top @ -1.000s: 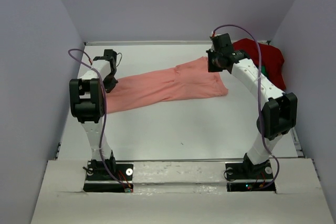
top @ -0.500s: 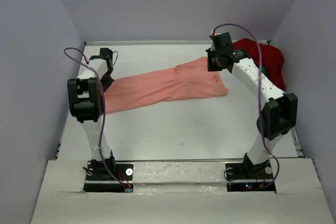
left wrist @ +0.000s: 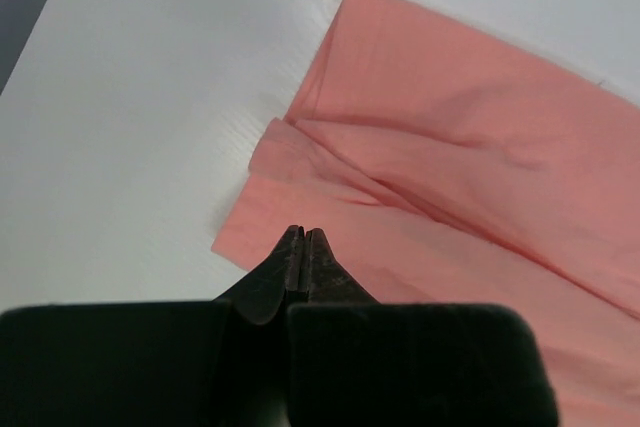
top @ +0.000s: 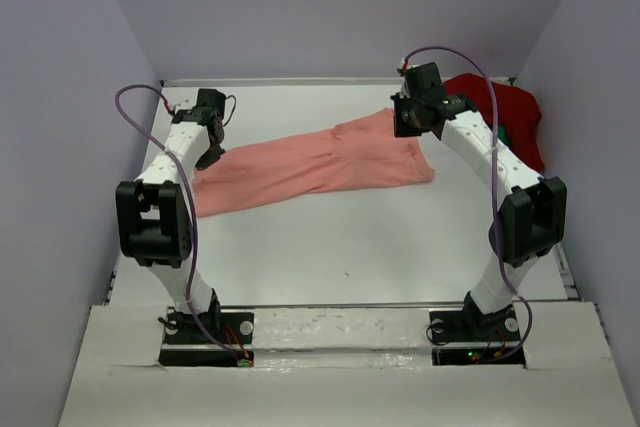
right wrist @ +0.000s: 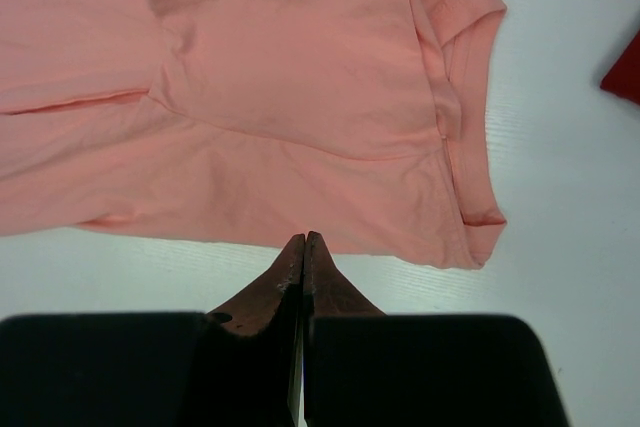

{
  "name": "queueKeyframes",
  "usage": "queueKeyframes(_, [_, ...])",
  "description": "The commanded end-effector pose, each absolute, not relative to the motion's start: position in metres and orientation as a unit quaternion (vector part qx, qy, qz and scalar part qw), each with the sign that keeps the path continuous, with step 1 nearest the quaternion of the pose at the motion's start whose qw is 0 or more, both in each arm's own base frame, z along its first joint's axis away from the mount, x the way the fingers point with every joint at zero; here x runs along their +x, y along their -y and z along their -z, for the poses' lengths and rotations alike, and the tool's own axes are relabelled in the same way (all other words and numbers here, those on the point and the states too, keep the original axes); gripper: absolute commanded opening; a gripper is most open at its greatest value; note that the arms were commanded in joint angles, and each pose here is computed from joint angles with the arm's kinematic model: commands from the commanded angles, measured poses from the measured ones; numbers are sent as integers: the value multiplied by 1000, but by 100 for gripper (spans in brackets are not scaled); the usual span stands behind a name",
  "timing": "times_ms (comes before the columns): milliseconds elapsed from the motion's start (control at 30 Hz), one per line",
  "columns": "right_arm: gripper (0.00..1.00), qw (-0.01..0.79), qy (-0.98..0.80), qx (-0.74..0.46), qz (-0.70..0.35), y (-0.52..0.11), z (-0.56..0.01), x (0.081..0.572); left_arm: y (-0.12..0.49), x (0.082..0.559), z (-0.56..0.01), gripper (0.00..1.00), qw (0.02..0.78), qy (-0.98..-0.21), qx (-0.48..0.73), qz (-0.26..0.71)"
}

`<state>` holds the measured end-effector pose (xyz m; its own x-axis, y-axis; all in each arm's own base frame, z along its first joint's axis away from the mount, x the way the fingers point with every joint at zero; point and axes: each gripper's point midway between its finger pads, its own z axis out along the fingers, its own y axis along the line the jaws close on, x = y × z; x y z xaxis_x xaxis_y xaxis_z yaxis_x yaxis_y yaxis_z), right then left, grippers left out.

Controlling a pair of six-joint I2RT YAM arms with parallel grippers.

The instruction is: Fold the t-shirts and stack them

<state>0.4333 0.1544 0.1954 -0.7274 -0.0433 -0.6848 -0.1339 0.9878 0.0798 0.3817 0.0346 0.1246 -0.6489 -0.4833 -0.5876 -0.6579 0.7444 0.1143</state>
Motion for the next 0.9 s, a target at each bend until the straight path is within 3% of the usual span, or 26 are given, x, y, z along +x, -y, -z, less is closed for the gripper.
queueKeyframes(0, [0, 399, -913, -47, -77, -155, -220, 436, -40, 358, -105, 0, 241, -894, -331, -180])
queueKeyframes(867, [0, 382, -921, -47, -53, -150, -206, 440, -35, 398, -52, 0, 189, -917, -312, -163])
